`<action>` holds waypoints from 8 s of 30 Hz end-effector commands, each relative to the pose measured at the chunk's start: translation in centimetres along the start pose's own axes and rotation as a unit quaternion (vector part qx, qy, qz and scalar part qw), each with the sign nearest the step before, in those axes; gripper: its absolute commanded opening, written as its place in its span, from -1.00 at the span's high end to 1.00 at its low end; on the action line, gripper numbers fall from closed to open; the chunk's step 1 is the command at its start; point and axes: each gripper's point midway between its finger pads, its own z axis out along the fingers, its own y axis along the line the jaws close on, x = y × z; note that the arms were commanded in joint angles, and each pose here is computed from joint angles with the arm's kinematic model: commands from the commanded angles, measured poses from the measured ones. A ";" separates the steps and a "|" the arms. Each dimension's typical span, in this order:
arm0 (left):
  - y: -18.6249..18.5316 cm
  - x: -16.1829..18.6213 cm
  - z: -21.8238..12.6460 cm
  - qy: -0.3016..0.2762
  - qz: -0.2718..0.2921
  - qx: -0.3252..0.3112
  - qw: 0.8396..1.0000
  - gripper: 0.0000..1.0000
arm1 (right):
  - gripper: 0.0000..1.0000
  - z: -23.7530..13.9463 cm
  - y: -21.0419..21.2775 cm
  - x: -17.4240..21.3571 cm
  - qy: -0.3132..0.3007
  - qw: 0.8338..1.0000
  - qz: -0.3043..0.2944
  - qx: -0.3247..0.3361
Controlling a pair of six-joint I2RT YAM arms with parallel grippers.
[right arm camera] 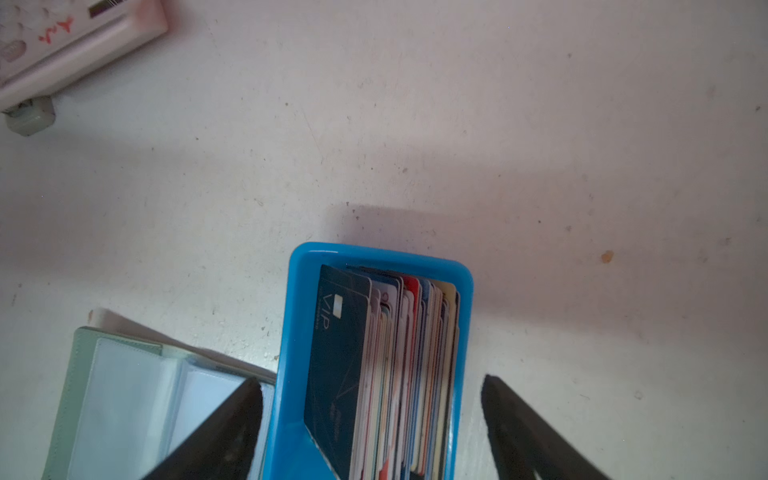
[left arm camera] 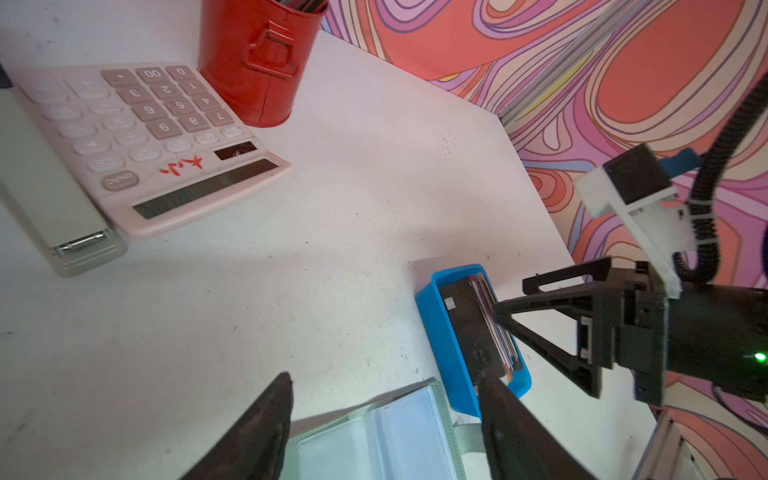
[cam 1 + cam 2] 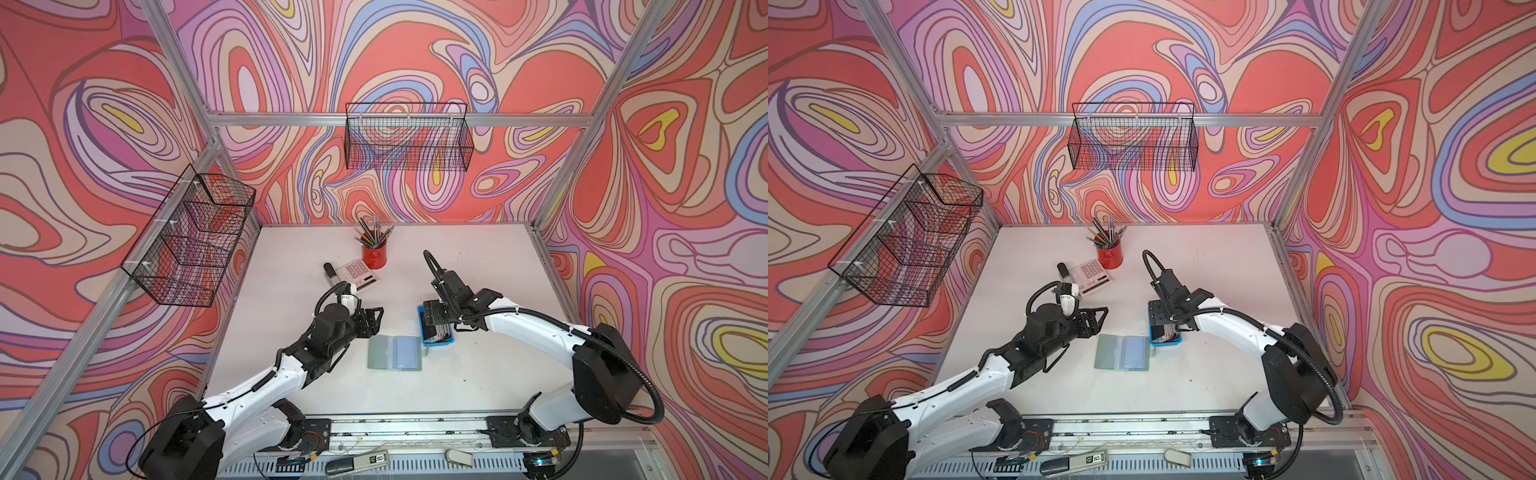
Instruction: Put the credit cards into the card holder
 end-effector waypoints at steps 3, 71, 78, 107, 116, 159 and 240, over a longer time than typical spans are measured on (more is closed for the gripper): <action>-1.6 0.3 0.6 0.028 -0.008 0.034 0.999 -0.48 | -0.67 0.9 -0.8 0.6 0.016 1.000 0.002 0.024; -1.6 0.8 1.8 0.064 -0.022 0.018 0.998 -0.10 | 0.14 1.5 -1.2 1.3 0.020 0.998 -0.004 0.062; -1.6 0.8 1.9 0.066 -0.023 0.018 0.997 -0.10 | 0.25 2.0 0.1 1.5 0.030 0.999 -0.001 0.029; -1.5 1.0 2.0 0.074 -0.025 0.014 0.997 -0.08 | 0.03 1.5 1.3 0.5 0.021 1.000 0.003 0.002; -1.5 1.0 2.0 0.074 -0.025 0.014 0.997 -0.08 | 0.02 0.9 0.9 0.3 0.014 1.000 0.007 0.009; -1.8 1.0 1.9 0.078 -0.028 0.017 0.996 -0.08 | -0.06 3.2 5.6 1.4 0.063 0.992 0.014 -0.109; -5.4 11.0 9.8 0.226 -0.127 0.095 0.961 0.21 | -0.63 -0.1 1.5 1.1 -0.014 0.999 -0.005 0.034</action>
